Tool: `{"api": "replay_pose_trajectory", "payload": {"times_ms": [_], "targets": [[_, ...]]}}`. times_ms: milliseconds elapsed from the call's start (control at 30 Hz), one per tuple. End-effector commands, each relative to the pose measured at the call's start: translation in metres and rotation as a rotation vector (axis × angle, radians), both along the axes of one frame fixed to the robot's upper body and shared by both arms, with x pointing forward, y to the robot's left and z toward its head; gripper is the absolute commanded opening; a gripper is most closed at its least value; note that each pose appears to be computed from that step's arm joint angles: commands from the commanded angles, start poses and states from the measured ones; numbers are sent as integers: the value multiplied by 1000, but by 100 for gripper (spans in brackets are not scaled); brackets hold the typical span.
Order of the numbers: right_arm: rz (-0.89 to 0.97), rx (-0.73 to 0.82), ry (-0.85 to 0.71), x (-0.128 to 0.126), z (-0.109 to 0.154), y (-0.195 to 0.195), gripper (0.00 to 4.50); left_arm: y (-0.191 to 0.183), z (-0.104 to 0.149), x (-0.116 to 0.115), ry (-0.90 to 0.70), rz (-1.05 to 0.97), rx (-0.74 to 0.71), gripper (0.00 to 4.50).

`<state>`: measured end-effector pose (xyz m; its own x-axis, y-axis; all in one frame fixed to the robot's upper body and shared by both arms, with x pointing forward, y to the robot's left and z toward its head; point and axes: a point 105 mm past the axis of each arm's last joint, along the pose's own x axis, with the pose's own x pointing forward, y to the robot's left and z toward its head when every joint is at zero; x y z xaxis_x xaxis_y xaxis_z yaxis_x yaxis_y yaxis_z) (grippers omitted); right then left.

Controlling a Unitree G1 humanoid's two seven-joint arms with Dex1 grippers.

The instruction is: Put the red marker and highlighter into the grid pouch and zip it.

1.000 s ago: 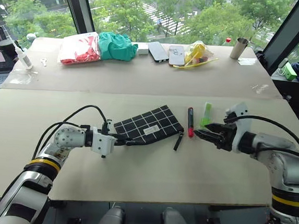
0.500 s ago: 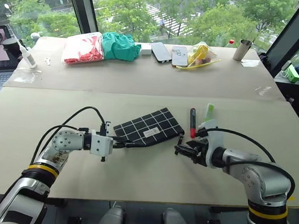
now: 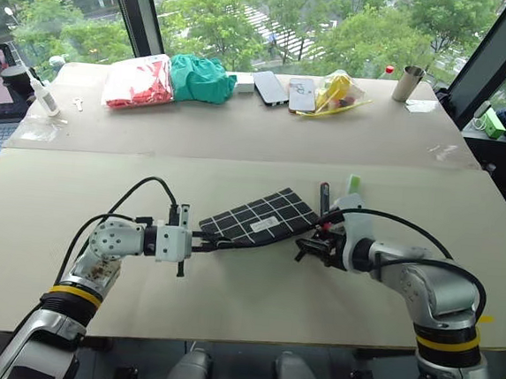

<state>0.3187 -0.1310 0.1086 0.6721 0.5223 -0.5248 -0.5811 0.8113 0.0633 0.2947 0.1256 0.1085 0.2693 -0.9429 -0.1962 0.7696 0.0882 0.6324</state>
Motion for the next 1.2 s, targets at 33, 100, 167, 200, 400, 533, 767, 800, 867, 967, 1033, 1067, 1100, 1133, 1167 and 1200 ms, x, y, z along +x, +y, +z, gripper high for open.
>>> {"api": "replay_pose_trajectory", "payload": {"times_ms": [33,100,167,200,400,533,767,800,867,967,1033,1067,1100,1133,1167,1200], "targets": [[16,-15,-52,1,8,1,313,0,18,2,-27,15,-71,0],[25,-29,-57,1,8,0,313,1,18,2,-29,22,-59,0],[30,-34,-62,1,8,-1,261,1,17,3,-29,28,-54,0],[38,-35,-69,1,10,0,243,2,17,4,-30,32,-53,0],[90,-27,-124,3,27,5,35,1,17,5,-37,41,-54,0],[183,8,-161,-2,44,24,3,1,17,5,-38,40,-51,0],[482,-154,-117,-35,23,53,3,-3,16,5,-38,32,-56,0],[488,-221,-109,-33,11,50,3,-4,17,5,-40,31,-59,0],[496,-289,-98,-29,-3,46,3,-5,18,5,-43,31,-64,0],[441,-327,-120,-8,-7,38,3,-6,20,4,-44,32,-78,0],[443,-311,-140,-2,0,40,3,-6,20,3,-42,34,-79,0],[451,-304,-148,-1,2,42,3,-5,19,2,-42,35,-78,0],[463,-287,-156,0,7,44,3,-5,19,2,-40,37,-79,0],[480,-264,-160,-1,12,47,3,-4,19,1,-39,39,-79,0],[492,-249,-162,-2,15,49,3,-4,19,1,-38,40,-79,0],[530,-214,-161,-7,20,54,3,-4,19,1,-38,42,-80,0]]}}
